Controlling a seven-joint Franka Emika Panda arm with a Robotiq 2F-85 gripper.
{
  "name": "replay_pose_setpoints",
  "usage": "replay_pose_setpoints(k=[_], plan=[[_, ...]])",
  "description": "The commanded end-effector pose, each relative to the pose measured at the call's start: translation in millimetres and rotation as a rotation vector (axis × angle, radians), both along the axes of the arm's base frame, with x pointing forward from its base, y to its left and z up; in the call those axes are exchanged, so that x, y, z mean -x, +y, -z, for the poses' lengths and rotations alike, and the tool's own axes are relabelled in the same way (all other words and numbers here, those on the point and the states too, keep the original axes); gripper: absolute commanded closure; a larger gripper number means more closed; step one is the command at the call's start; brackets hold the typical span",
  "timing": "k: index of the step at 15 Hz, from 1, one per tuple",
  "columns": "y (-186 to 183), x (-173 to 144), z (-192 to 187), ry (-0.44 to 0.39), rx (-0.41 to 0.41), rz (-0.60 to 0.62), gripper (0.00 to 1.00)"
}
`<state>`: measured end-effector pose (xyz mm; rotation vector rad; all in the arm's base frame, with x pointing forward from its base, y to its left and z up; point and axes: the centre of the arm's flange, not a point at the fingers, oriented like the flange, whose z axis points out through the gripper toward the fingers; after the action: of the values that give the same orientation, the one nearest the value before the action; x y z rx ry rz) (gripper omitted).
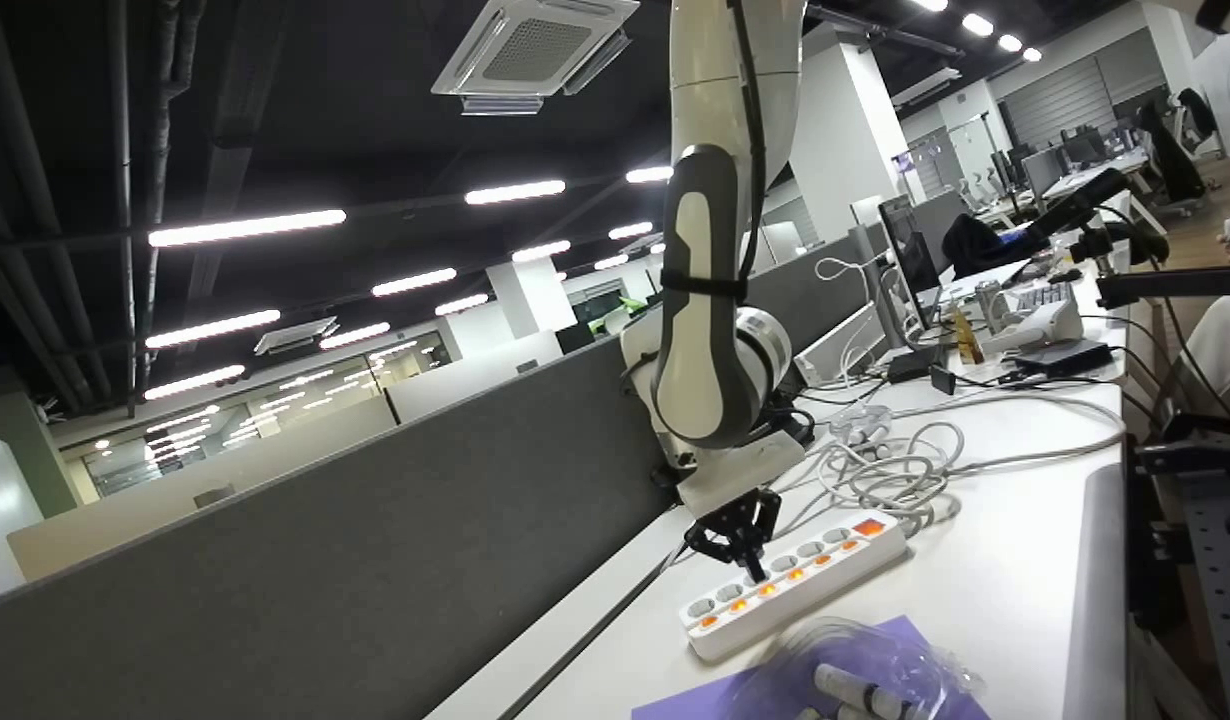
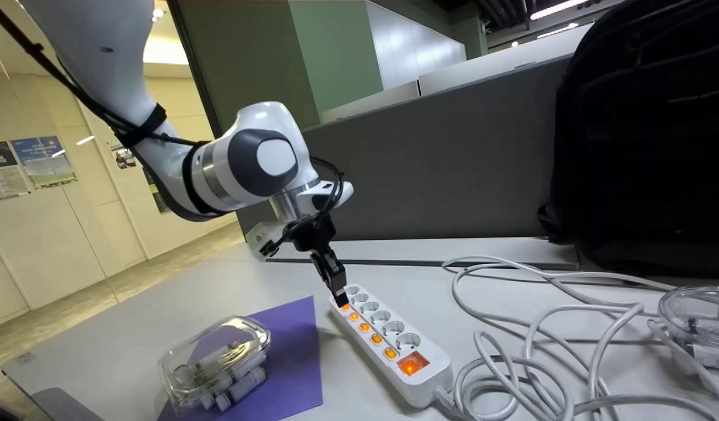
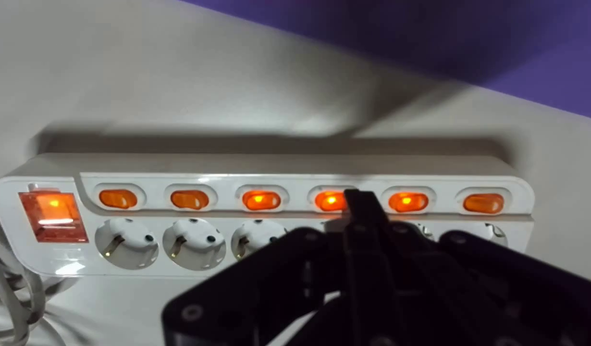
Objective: Flip the second switch from the left on the adaptor.
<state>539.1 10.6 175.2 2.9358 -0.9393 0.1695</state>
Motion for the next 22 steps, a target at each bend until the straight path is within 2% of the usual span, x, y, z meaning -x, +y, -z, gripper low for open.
replay_pose_setpoints(k=[1, 7, 22], plan=[[-4.1, -3.9, 7.9, -0.012, -0.016, 0.042, 1.0], [-4.4, -13.8, 13.8, -0.065, -0.034, 0.059, 1.0], [7.2, -31.5, 16.5, -0.098, -0.076, 0.037, 1.0]])
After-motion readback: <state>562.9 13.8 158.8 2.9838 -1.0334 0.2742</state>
